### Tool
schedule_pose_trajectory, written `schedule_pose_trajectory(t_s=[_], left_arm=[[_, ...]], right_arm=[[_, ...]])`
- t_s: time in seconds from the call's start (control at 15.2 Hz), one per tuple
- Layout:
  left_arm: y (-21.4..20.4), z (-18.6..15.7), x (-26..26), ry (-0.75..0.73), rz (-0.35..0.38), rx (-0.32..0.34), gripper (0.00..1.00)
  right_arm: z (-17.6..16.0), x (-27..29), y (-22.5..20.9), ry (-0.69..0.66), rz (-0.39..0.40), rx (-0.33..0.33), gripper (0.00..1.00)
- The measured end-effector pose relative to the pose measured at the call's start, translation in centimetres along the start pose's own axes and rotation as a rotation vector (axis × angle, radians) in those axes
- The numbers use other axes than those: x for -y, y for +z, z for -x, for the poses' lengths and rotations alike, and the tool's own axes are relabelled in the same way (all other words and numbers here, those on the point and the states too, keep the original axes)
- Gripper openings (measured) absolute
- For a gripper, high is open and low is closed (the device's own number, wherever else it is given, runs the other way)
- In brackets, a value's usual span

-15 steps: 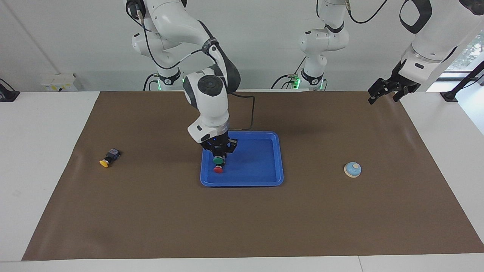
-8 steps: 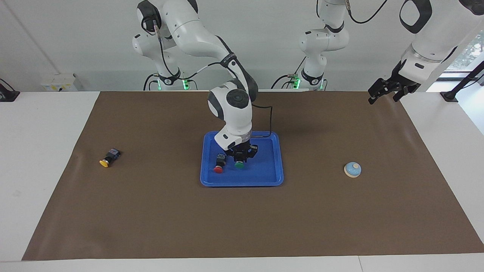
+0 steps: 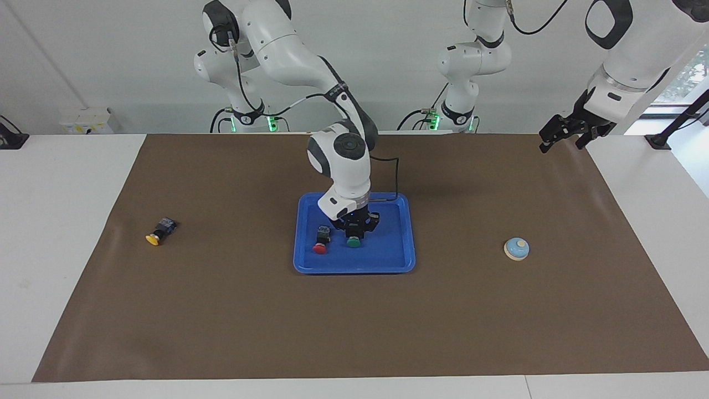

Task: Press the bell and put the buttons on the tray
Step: 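Grasp the green button with the right gripper and place it in the tray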

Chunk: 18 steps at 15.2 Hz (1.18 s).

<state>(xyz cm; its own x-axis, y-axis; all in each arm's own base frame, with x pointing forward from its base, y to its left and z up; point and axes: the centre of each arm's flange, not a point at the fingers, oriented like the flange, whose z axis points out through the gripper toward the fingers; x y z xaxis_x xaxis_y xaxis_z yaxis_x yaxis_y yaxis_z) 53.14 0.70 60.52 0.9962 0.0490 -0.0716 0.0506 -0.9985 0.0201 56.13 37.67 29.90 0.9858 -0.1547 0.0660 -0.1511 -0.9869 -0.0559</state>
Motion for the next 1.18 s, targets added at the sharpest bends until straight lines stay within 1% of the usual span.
schedule_pose_trajectory(t_s=[0.13, 0.2, 0.26, 0.46, 0.59, 0.72, 0.85, 1.05, 1.18], left_arm=[[0.0, 0.0, 0.0, 0.000, 0.000, 0.000, 1.00], [0.0, 0.0, 0.0, 0.000, 0.000, 0.000, 1.00], [0.0, 0.0, 0.0, 0.000, 0.000, 0.000, 1.00], [0.0, 0.0, 0.0, 0.000, 0.000, 0.000, 1.00], [0.0, 0.0, 0.0, 0.000, 0.000, 0.000, 1.00], [0.0, 0.0, 0.0, 0.000, 0.000, 0.000, 1.00], [0.0, 0.0, 0.0, 0.000, 0.000, 0.000, 1.00], [0.0, 0.0, 0.0, 0.000, 0.000, 0.000, 1.00], [0.0, 0.0, 0.0, 0.000, 0.000, 0.000, 1.00]], right_arm=[[0.0, 0.0, -0.2, 0.007, 0.002, 0.002, 0.78], [-0.1, -0.1, -0.5, 0.016, 0.008, 0.008, 0.90], [-0.3, -0.1, -1.1, 0.029, 0.015, 0.014, 0.98], [-2.0, -0.9, -4.1, 0.070, 0.037, 0.026, 1.00], [-4.0, -3.3, -7.1, 0.115, 0.039, 0.023, 1.00], [-6.2, -7.3, -10.2, 0.150, 0.050, 0.029, 1.00], [-8.1, -11.9, -12.6, 0.136, 0.064, 0.045, 1.00], [-10.9, -20.0, -14.9, 0.116, 0.085, 0.080, 1.00], [-12.1, -25.2, -15.5, 0.118, 0.106, 0.117, 1.00]])
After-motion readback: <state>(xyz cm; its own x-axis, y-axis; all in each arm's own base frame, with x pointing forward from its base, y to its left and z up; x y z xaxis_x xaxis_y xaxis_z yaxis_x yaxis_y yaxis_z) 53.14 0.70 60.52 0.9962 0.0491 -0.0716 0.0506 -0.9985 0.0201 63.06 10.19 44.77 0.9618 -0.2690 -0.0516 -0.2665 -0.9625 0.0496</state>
